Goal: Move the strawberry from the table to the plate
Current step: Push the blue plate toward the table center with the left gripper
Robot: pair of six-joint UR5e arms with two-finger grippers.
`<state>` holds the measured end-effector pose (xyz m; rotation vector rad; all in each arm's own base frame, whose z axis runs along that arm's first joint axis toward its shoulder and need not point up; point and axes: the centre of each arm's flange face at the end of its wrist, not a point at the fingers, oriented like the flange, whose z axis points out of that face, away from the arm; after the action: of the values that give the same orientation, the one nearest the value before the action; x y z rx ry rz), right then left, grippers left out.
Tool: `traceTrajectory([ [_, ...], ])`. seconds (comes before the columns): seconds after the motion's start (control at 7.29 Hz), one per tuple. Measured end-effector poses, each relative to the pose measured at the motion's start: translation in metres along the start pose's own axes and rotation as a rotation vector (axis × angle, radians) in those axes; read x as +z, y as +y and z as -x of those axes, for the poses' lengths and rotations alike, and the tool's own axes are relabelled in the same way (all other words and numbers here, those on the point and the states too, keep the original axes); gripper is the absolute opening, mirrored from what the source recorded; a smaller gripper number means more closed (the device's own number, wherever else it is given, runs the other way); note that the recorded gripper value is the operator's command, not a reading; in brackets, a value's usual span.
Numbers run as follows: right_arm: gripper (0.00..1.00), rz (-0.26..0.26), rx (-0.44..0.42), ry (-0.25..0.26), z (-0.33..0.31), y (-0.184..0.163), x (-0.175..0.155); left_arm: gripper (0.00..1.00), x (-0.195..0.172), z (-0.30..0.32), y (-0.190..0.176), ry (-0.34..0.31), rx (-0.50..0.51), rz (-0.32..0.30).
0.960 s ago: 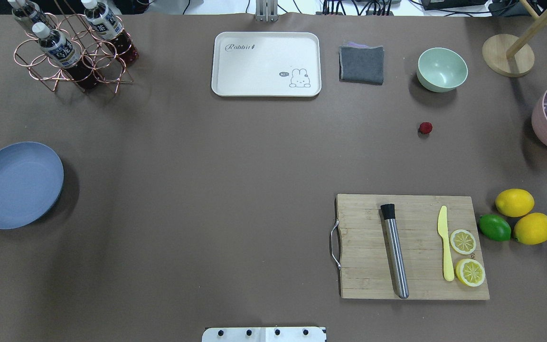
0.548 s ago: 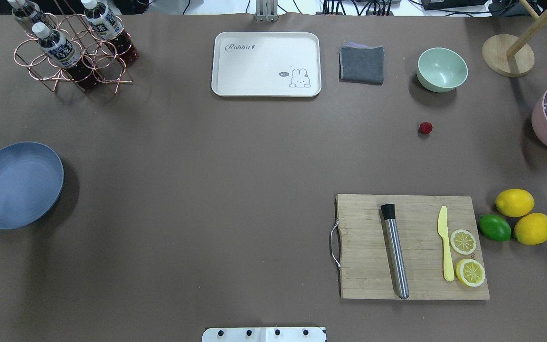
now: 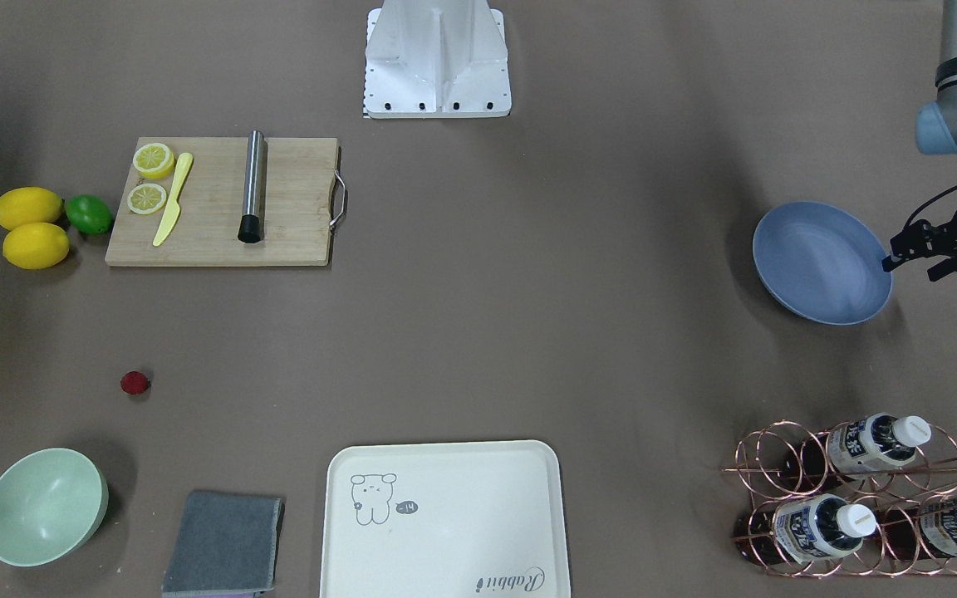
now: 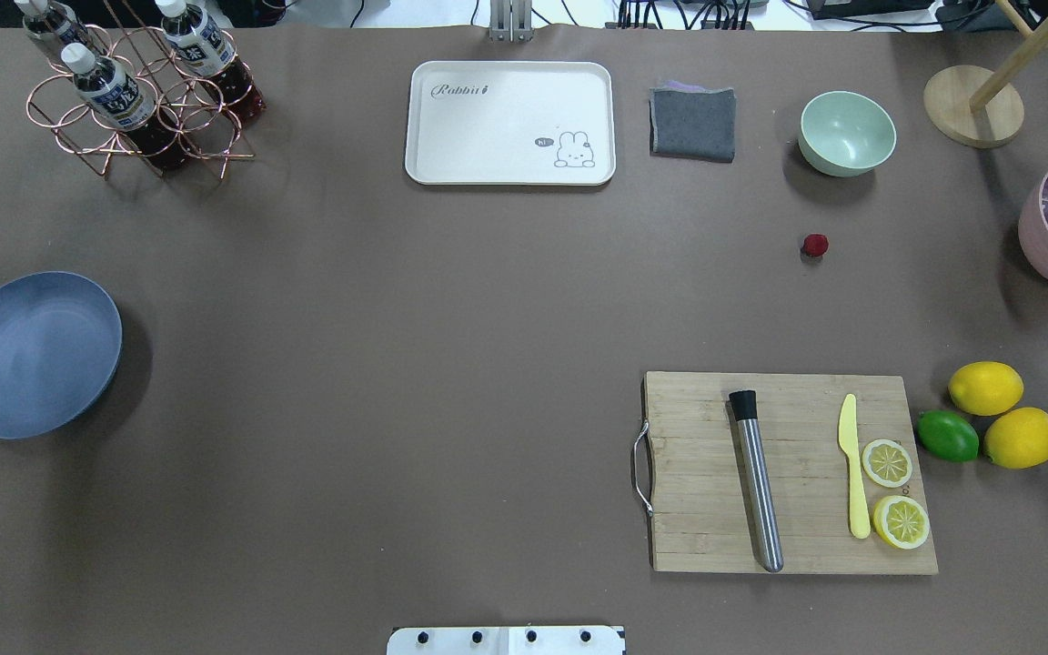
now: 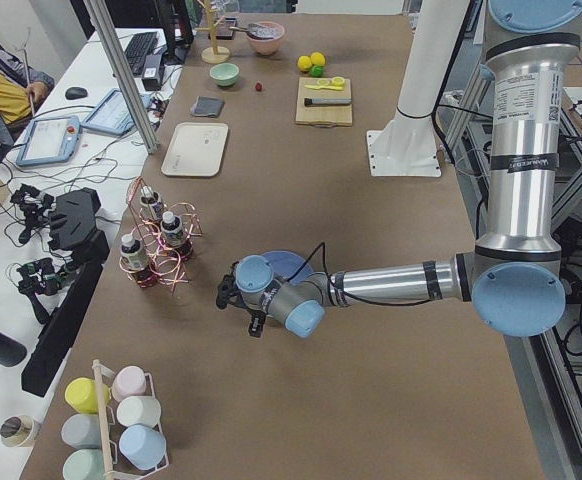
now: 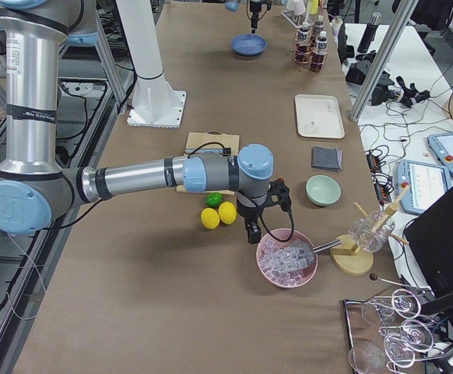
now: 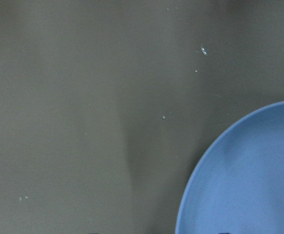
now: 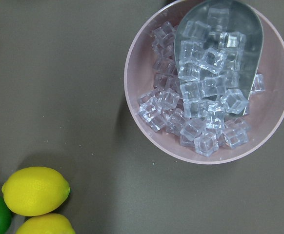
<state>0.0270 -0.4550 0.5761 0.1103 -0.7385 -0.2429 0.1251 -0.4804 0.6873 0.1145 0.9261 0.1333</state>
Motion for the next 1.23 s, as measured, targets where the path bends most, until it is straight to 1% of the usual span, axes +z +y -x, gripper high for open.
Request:
traceTrajectory([
  [0.14,1.00,0.001,0.002,-0.001,0.000,0.000,0.000,0.68,0.004,-0.007,-0.003,0.004,-0.015,0.006],
  [0.41,1.00,0.001,0.002,-0.001,0.000,0.000,0.000,0.62,0.012,-0.016,-0.004,0.009,-0.025,0.018],
  [0.69,1.00,-0.001,0.000,-0.001,0.000,0.000,0.000,0.61,0.016,-0.014,-0.001,0.004,-0.030,0.024],
  [0.82,1.00,-0.001,0.000,-0.002,0.000,-0.001,0.000,0.55,0.017,-0.011,-0.001,-0.005,-0.033,0.024],
  [0.96,1.00,-0.001,0.000,-0.002,0.001,-0.001,0.000,0.54,0.020,-0.011,0.000,-0.010,-0.033,0.027],
  [1.23,1.00,-0.002,0.005,-0.010,0.002,-0.003,-0.001,0.44,0.025,-0.012,0.001,-0.014,-0.030,0.036],
])
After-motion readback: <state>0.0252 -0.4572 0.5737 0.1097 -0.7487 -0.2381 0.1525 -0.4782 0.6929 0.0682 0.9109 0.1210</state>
